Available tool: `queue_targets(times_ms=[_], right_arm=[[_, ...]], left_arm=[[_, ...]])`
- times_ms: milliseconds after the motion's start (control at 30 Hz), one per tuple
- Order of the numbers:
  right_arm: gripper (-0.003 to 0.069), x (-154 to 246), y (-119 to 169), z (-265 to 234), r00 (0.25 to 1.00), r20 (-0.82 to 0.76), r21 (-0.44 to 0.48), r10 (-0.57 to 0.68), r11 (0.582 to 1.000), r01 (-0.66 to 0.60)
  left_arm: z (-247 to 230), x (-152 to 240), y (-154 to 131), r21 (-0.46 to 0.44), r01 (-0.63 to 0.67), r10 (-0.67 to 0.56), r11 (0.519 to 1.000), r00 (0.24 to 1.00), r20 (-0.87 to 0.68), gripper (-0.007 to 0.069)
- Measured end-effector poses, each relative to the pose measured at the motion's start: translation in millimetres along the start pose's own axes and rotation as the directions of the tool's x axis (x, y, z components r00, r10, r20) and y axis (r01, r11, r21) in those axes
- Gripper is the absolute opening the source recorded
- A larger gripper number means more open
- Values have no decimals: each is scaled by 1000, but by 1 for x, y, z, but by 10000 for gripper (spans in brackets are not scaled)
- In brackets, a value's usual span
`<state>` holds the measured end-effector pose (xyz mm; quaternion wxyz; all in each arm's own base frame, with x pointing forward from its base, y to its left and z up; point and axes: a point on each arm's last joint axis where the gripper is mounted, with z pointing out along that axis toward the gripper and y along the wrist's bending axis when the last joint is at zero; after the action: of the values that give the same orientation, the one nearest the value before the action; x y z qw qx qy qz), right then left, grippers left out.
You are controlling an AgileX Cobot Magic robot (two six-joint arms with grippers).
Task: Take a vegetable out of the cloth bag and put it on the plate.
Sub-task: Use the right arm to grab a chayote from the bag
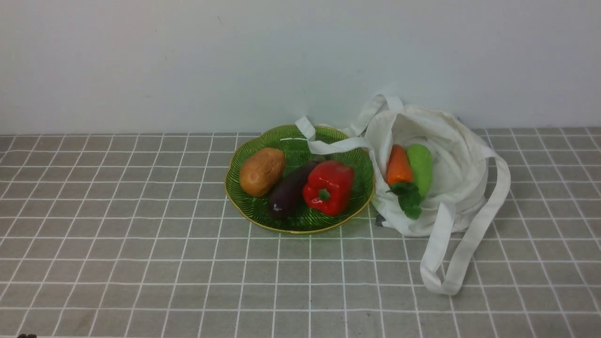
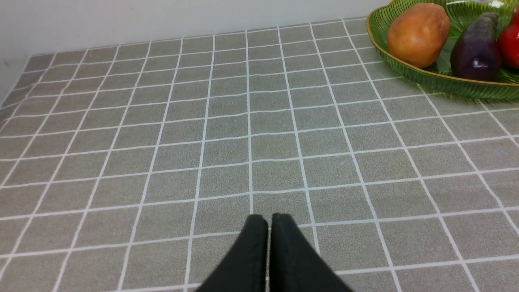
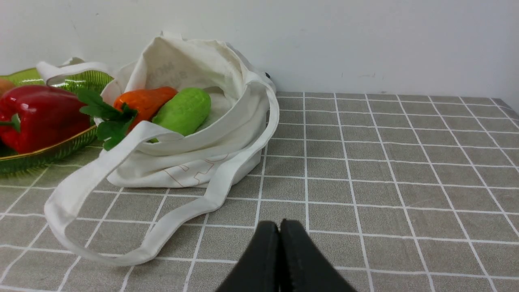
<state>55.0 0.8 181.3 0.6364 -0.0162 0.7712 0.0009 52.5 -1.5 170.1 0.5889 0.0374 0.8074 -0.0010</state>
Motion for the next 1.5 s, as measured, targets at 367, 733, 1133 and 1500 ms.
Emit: queue_targets(times_ms=[367,733,1133,1500], right_arm=[[-15,0,0,0,1000,0,0,0,1000,0],[-15,0,0,0,1000,0,0,0,1000,0],[-15,-2,6,0,925,-3,-68,379,923,-378],[-15,-9,11,-1,630,-27,-163,776,618,-769]], left_arm=[[0,0,0,0,0,0,1000,1000,0,-5],[0,0,0,0,0,0,1000,1000,0,-5],[0,0,0,0,0,0,1000,1000,0,-5],[0,0,0,0,0,0,1000,1000,0,-5]])
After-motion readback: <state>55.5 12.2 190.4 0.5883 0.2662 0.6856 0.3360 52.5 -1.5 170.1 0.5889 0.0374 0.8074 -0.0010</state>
